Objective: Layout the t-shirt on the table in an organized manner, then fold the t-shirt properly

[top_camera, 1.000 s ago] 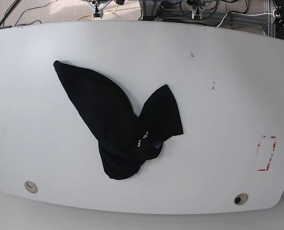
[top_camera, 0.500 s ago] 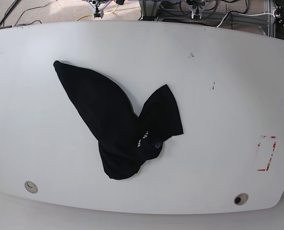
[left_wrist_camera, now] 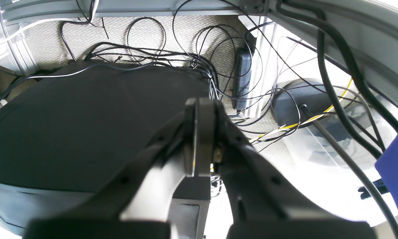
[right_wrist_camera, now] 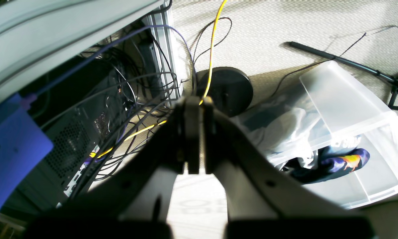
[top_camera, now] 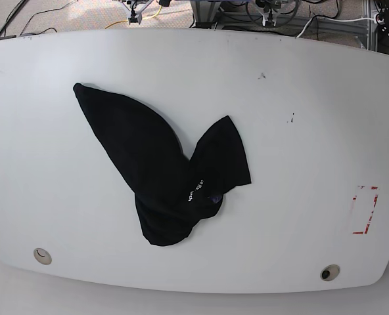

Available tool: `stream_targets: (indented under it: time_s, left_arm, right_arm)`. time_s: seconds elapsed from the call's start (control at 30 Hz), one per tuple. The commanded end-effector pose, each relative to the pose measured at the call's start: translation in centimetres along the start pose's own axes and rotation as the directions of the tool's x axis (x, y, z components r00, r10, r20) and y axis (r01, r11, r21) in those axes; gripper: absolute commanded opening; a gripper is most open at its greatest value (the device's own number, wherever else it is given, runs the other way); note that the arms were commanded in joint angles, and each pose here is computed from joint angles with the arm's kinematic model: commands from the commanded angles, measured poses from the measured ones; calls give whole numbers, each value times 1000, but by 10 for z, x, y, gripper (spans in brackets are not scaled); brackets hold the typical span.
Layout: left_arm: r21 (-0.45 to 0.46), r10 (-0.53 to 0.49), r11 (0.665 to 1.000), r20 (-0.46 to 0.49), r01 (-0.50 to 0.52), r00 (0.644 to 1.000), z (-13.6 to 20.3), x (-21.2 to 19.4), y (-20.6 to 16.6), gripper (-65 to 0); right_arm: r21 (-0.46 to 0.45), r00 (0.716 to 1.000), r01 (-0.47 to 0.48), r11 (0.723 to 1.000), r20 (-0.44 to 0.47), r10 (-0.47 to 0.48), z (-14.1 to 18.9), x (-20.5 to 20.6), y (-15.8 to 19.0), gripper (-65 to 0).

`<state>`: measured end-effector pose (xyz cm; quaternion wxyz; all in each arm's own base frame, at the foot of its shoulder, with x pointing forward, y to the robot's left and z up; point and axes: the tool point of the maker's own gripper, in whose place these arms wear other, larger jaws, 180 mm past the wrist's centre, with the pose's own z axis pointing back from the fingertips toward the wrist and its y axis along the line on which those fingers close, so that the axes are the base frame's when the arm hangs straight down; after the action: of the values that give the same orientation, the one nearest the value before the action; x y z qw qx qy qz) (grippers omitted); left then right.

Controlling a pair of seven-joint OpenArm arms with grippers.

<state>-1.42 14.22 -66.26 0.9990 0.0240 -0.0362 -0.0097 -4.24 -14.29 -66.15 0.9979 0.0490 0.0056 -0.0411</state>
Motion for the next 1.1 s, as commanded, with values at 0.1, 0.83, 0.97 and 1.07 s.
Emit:
stream_targets:
  time_s: [0.1, 0.83, 0.97, 1.07]
  left_arm:
    - [3, -1, 1000, 0, 1, 1000, 0, -3, 1, -646]
    - [-5, -10, 1000, -14, 10, 1000, 1, -8, -4, -648]
    - [-6, -9, 1000, -12, 9, 1000, 1, -7, -4, -648]
    - [-6, -7, 1000, -11, 7, 1000, 1, -6, -5, -648]
  right_arm:
    - [-4, 1000, 0, 1000, -7, 0, 1, -4, -2, -639]
    - [5, 1000, -4, 1000, -21, 4, 1, -8, 0, -638]
    - [4, 1000, -3, 1000, -21, 3, 1, -9, 0, -638]
    - [3, 1000, -3, 1000, -22, 3, 1, -9, -1, -639]
